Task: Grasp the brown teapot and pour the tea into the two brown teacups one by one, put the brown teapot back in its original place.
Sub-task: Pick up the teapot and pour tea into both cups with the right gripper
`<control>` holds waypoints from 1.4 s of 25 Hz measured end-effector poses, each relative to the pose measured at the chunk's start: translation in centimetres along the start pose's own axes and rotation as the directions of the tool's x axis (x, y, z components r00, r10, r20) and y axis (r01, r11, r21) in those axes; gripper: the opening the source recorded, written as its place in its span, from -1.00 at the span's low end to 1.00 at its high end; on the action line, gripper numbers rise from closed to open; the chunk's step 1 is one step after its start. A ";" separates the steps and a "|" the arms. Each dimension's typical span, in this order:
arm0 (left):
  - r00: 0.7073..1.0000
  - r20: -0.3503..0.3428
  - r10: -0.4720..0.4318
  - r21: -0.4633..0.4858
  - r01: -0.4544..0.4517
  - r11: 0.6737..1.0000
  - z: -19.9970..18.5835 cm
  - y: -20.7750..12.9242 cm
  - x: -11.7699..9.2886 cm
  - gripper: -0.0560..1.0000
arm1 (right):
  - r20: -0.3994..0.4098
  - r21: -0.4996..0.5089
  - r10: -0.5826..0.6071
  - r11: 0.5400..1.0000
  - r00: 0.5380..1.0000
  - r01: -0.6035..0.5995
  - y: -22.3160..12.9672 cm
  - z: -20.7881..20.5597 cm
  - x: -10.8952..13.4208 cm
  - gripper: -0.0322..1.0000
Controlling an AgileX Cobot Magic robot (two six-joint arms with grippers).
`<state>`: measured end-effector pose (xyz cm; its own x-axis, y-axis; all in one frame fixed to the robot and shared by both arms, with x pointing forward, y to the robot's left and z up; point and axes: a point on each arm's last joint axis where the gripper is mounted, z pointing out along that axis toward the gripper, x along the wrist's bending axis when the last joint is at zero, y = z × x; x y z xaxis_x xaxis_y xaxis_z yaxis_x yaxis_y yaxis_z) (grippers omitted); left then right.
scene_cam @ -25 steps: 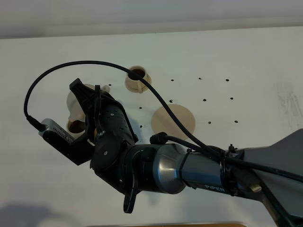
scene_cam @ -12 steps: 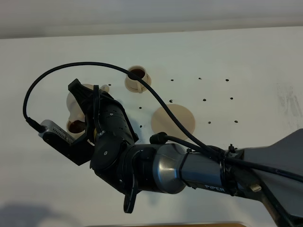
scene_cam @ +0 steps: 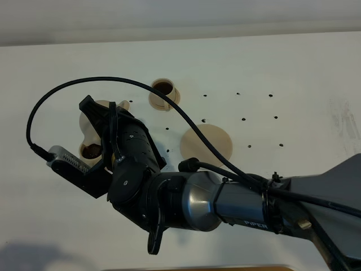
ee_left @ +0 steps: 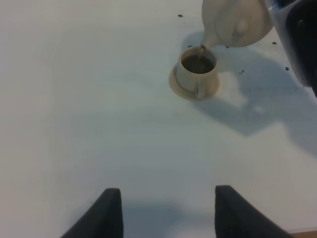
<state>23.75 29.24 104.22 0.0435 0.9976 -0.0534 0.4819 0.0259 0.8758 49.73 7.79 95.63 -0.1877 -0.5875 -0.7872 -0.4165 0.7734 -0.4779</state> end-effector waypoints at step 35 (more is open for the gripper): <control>1.000 0.000 0.000 0.000 0.000 1.000 0.0 0.0 0.0 0.03 | 0.001 0.000 -0.004 1.000 1.000 0.004 0.0 0.0 0.0 -0.77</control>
<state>23.75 29.24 104.22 0.0435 0.9976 -0.0534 0.4819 0.0259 0.8758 49.73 7.79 95.64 -0.1852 -0.5907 -0.7854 -0.4172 0.7708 -0.4814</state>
